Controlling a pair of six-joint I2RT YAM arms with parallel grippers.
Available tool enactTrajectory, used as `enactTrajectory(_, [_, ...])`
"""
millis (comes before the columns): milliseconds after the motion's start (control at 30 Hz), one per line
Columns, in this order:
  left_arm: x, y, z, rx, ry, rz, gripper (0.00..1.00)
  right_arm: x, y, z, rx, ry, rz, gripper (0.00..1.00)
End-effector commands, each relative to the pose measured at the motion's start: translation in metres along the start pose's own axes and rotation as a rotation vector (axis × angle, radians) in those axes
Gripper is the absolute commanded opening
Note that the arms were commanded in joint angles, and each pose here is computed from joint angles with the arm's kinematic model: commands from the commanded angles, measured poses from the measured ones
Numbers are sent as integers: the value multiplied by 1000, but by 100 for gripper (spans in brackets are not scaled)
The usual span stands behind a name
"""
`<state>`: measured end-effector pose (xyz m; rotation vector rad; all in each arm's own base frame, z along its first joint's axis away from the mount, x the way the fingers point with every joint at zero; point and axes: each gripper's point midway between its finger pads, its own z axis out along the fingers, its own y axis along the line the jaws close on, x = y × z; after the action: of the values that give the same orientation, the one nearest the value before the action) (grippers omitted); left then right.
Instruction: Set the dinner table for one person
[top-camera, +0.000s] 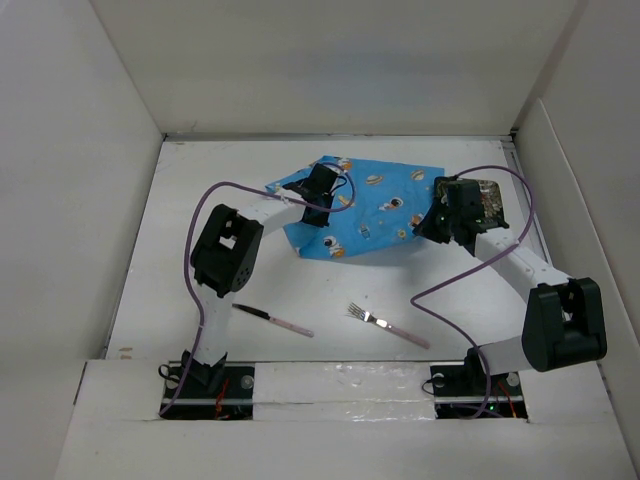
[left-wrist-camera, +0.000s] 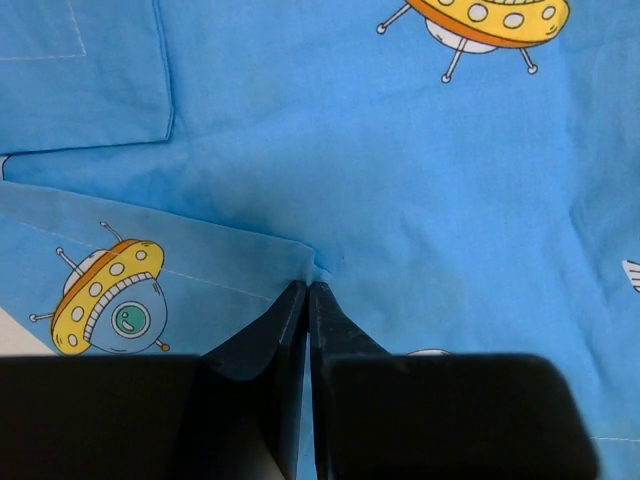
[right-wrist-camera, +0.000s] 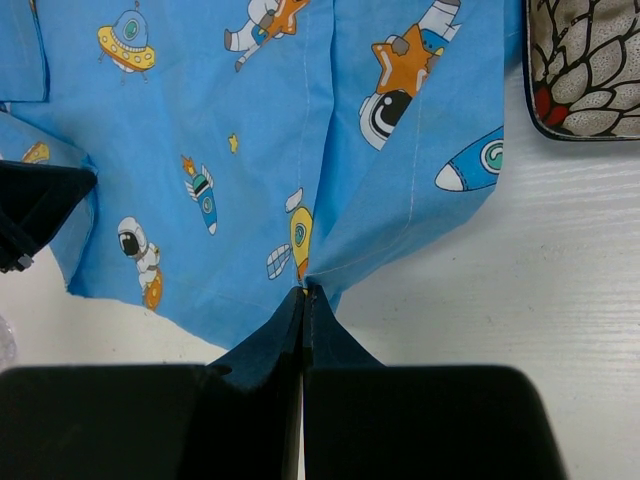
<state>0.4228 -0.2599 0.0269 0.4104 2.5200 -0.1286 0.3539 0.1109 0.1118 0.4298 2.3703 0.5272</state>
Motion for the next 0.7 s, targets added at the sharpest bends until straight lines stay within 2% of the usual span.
enactTrajectory(0, [7,2,-13,-7,23,17,0,-9,3,-2,-11,-27,-17,0])
enactTrajectory(133, [-14,-1,-33,9,-40,-11,0,-10,2,-1,-4,-26,-21,0])
enactTrajectory(200, [-33,2,-56,22,-100,-57,0,-11,2,-1,-4,-28,-19,0])
enactTrajectory(300, [-57,20,-94,41,-197,-146,0,-10,0,-2,9,-25,-21,0])
enactTrajectory(333, [-69,26,-118,57,-253,-197,0,-9,-2,-2,16,-23,-23,0])
enactTrajectory(400, [-66,51,-130,52,-289,-283,0,-7,-4,-3,22,-21,-26,0])
enactTrajectory(433, [-72,56,-153,80,-339,-340,0,-5,-5,-4,26,-16,-25,0])
enactTrajectory(467, [-64,80,-162,69,-368,-419,0,-5,-4,-8,27,-10,-26,0])
enactTrajectory(500, [-64,80,-162,69,-368,-420,0,-5,-4,-8,29,-11,-24,0])
enactTrajectory(533, [-68,81,-184,109,-414,-456,0,-16,3,-17,12,-43,-30,0])
enactTrajectory(600, [-70,99,-203,104,-465,-512,0,-27,10,-32,11,-78,-33,0])
enactTrajectory(633, [-77,104,-227,115,-525,-531,0,-35,17,-40,6,-104,-42,0])
enactTrajectory(667, [-84,117,-243,110,-565,-577,0,-57,32,-63,-22,-178,-48,0])
